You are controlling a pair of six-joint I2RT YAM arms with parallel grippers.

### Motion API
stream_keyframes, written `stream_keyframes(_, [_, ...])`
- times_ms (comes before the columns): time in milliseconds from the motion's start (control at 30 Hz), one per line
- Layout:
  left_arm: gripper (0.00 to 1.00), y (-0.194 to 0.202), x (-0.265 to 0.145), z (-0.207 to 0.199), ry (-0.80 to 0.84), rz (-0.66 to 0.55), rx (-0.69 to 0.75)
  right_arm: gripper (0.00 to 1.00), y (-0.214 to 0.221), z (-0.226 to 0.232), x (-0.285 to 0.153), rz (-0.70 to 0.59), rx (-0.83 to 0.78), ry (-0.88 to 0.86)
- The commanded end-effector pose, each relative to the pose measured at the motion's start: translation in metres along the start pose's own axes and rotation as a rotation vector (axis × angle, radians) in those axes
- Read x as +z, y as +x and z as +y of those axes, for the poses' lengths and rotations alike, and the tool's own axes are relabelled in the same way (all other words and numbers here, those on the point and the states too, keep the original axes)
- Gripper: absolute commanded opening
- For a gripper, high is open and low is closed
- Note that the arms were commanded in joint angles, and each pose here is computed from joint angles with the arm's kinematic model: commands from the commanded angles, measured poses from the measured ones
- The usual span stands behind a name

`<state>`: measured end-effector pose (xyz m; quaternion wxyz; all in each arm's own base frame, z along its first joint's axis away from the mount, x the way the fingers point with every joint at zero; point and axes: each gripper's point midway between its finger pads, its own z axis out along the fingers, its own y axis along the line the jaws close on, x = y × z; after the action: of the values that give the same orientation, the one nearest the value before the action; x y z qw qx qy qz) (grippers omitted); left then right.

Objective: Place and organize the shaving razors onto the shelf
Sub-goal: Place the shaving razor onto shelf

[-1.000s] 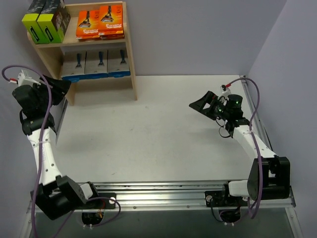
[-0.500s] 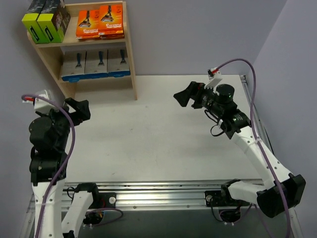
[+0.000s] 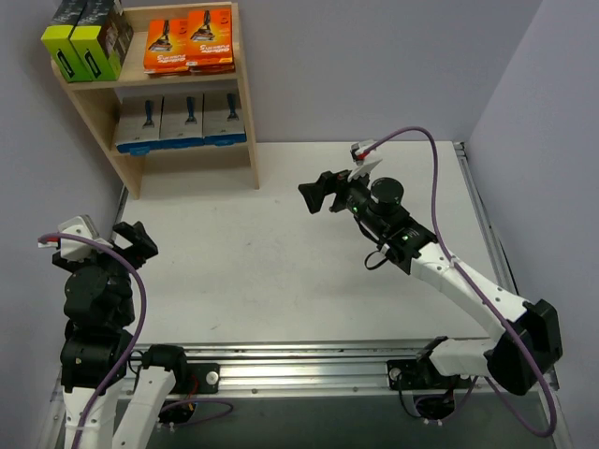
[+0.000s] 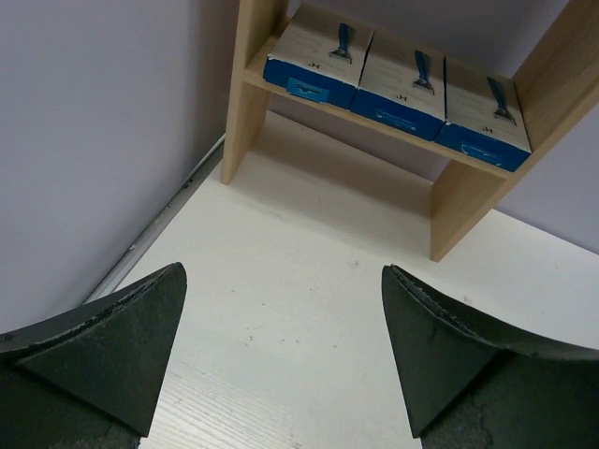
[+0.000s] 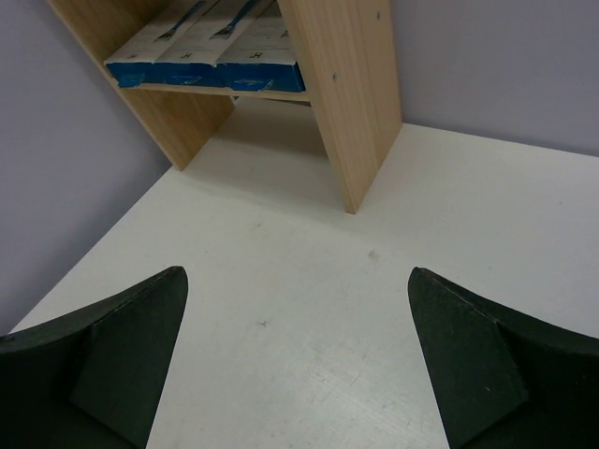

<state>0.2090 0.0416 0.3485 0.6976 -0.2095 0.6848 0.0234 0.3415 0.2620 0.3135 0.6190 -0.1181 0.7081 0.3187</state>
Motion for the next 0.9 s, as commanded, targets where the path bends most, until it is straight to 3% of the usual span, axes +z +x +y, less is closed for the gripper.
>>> stream_keyframes(0, [0.94,-0.004,0.006,0.005,-0.038,-0.021,0.025,1.0,-0.026,0.0,0.018,-0.141,-0.086,0.0])
stream_keyframes(367, [0.94,0.014,0.021,-0.004,-0.02,0.063,0.056,1.0,-0.024,-0.007,0.024,-0.124,-0.107,0.03])
stream_keyframes(867, [0.94,0.016,0.018,-0.016,0.059,0.066,0.058,1.0,-0.034,-0.029,0.016,-0.147,-0.052,0.183])
